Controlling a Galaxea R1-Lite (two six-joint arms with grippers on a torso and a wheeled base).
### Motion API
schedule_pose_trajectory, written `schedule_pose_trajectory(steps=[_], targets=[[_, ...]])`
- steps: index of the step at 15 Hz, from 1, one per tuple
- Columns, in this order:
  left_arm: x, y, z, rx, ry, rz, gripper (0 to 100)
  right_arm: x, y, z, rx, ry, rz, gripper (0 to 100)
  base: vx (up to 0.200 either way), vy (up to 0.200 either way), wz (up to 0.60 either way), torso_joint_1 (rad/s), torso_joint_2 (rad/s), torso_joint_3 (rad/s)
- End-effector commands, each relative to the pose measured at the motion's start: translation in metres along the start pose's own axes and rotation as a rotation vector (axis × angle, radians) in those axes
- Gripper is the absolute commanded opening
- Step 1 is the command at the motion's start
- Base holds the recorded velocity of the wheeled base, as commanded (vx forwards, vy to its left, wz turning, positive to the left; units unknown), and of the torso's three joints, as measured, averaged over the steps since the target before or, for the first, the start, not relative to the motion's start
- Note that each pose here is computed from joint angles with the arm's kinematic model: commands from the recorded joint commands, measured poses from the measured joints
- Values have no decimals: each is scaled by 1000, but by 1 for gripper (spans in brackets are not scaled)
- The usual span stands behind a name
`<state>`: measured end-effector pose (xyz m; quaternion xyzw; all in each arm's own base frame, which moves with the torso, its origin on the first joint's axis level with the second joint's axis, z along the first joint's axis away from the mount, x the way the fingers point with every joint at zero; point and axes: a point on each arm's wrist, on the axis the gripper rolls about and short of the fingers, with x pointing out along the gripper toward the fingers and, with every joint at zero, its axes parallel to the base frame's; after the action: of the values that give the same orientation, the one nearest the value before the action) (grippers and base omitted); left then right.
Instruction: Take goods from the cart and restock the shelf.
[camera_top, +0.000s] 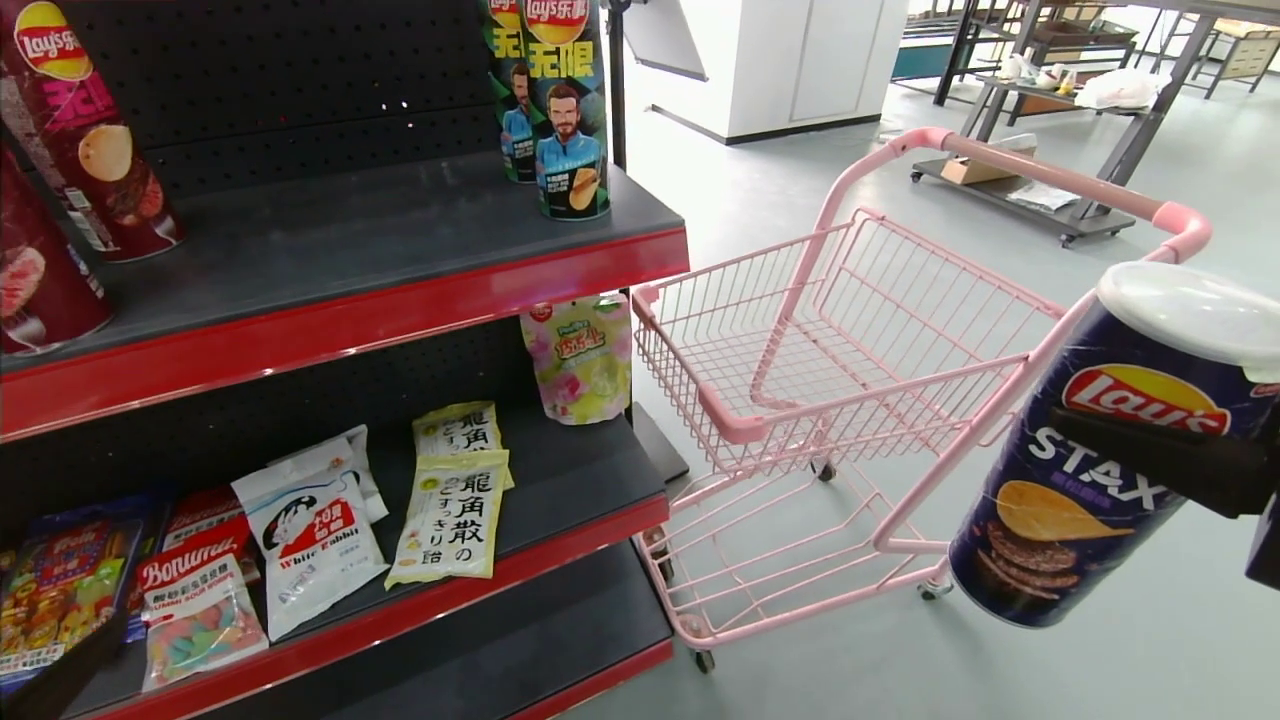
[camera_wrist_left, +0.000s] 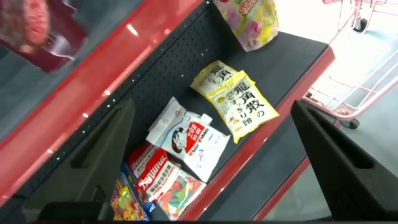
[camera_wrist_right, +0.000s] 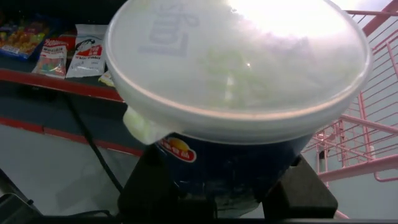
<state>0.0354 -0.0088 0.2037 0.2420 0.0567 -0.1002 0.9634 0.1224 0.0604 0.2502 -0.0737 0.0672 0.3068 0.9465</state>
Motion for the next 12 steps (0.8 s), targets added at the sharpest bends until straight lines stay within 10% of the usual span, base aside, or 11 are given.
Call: schedule_pose_trajectory(steps=[1, 12], targets=[[0, 0, 0, 1, 2, -2, 100, 2, 0, -1, 1, 7, 2, 0, 0, 0, 0, 100, -427, -334], [0, 2, 4, -2, -10, 4, 100, 4, -1, 2, -6, 6, 4, 0, 0, 0, 0, 160, -533, -370]])
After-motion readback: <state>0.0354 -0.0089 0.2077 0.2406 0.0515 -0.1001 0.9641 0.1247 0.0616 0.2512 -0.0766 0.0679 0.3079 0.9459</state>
